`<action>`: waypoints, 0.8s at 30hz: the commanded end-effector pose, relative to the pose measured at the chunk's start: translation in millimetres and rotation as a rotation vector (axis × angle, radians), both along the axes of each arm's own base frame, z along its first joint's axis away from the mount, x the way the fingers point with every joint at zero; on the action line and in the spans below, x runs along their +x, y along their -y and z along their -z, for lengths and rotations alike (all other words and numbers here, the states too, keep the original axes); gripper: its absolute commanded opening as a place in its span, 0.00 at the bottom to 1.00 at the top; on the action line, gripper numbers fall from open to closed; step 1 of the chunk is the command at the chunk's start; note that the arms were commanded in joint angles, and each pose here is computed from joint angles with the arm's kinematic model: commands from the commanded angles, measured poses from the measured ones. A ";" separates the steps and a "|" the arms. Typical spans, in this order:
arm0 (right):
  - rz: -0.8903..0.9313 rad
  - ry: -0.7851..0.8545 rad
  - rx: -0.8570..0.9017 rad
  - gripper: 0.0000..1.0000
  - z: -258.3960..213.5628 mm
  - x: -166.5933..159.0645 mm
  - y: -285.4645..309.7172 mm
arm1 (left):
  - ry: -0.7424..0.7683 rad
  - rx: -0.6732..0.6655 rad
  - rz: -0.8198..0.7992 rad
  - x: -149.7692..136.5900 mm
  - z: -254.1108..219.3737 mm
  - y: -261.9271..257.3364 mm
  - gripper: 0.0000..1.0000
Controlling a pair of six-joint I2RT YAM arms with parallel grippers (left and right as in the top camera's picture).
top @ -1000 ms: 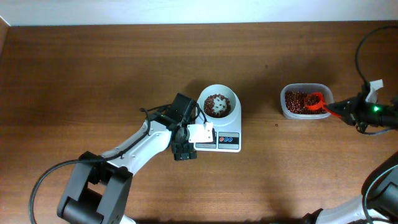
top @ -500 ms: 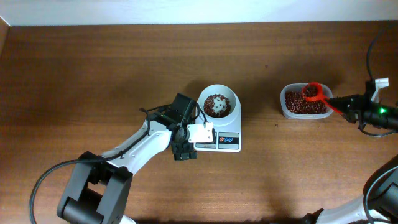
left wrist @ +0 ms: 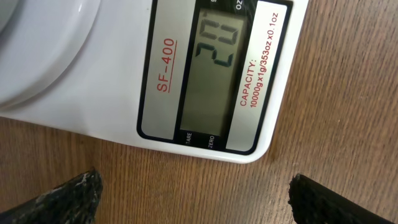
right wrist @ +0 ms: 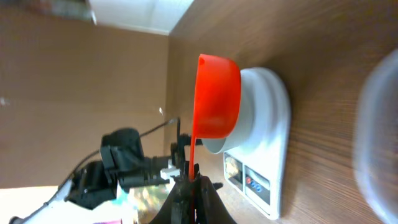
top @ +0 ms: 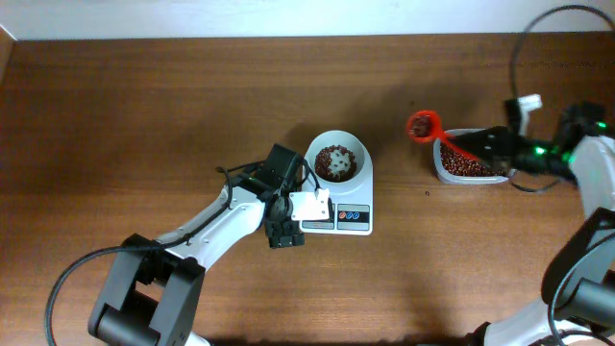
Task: Scoop item into bowl and weigh 50g on scale
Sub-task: 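Move the scoop over the bowl and tip beans in gradually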
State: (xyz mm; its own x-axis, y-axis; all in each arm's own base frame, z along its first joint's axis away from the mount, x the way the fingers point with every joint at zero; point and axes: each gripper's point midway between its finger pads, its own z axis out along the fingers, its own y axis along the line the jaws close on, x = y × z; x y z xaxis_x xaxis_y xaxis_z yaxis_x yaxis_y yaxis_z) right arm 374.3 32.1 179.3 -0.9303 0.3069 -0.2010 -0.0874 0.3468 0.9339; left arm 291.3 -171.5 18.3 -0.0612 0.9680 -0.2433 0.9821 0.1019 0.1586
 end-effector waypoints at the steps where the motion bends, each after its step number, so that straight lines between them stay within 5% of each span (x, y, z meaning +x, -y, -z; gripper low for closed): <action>1: -0.118 0.046 0.022 0.04 -2.0 -2.1 -42.2 | -0.006 -0.024 -0.007 -2.8 -3.0 2.5 0.99; 9: -0.313 0.167 -0.001 0.04 -4.0 -8.5 -111.5 | -0.006 -0.024 -0.007 -2.8 -3.0 2.5 0.99; 24: -0.307 0.147 -0.201 0.04 20.9 3.9 -119.1 | -0.006 -0.024 -0.007 -2.8 -3.0 2.5 0.99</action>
State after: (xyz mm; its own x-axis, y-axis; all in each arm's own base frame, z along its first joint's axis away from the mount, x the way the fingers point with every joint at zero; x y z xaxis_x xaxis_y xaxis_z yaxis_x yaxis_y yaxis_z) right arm 376.5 146.9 161.1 -0.9283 -0.0253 -0.3710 -0.3444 0.4350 0.8320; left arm 291.3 -171.5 18.3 -0.0612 0.9680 -0.2433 0.9821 0.1019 0.1586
